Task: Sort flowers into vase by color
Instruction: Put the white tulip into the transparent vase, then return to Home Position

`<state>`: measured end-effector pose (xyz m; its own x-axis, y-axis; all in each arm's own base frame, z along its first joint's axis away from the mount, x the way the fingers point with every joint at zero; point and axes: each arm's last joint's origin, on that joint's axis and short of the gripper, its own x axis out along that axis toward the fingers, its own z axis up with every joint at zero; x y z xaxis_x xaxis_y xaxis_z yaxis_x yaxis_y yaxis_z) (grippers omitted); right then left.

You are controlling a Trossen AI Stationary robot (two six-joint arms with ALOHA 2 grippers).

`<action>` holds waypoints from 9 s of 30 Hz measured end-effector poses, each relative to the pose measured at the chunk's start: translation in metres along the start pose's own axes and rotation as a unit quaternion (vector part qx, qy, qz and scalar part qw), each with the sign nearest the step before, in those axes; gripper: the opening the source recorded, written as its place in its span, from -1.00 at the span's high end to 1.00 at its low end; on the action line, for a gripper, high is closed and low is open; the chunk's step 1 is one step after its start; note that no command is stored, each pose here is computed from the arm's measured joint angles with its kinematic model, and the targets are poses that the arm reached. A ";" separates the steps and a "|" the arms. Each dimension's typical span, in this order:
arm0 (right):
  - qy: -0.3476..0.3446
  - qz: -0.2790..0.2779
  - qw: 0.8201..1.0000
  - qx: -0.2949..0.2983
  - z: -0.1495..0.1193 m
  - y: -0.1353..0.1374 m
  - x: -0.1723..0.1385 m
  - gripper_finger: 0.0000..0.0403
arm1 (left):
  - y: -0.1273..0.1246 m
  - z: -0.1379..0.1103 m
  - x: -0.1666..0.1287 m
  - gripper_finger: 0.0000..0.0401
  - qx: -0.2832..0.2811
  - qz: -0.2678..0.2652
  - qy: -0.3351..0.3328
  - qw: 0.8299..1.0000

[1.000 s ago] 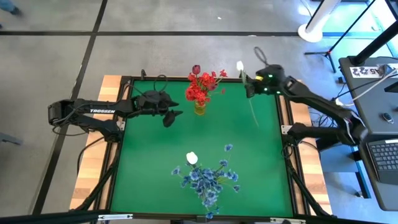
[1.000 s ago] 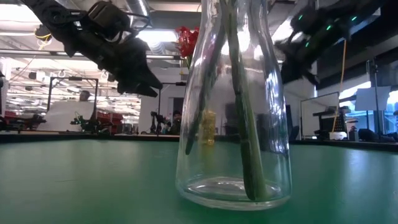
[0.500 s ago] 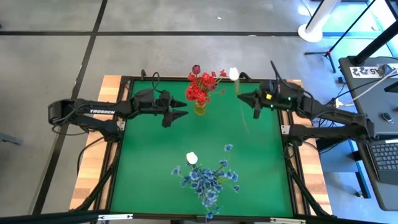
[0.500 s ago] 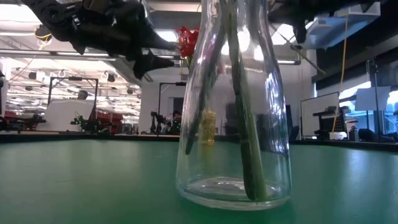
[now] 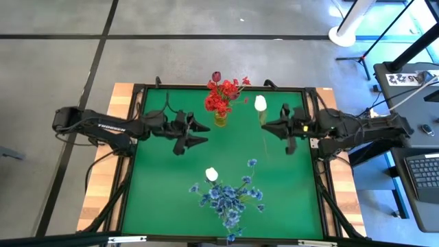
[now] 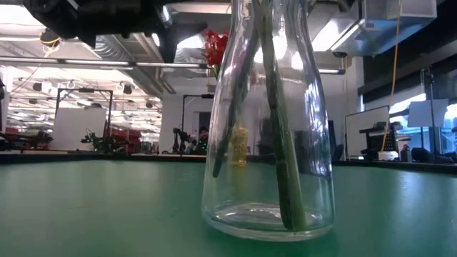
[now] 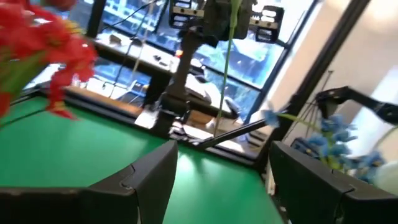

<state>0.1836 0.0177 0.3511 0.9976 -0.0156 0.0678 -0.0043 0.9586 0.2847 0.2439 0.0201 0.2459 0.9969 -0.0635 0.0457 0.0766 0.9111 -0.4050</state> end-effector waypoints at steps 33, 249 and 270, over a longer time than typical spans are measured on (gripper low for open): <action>-0.135 -0.002 0.989 -0.053 -0.008 0.012 0.053 1.00 | -0.069 0.079 0.040 -0.24 0.094 0.035 -0.048 0.994; 0.111 -0.164 0.979 -0.041 -0.014 -0.006 0.019 -0.53 | -0.267 -0.079 0.031 -0.19 0.153 0.076 0.061 0.983; 0.141 -0.127 0.977 -0.095 -0.032 0.021 0.005 -0.53 | -0.225 -0.008 -0.049 0.11 0.182 0.203 0.120 0.954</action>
<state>0.1909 0.0467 0.3266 0.9443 -0.2074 -0.2554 0.2328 0.9697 0.0735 0.1784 -0.1848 0.3272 0.9212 0.2742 -0.2761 -0.2846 0.9586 0.0025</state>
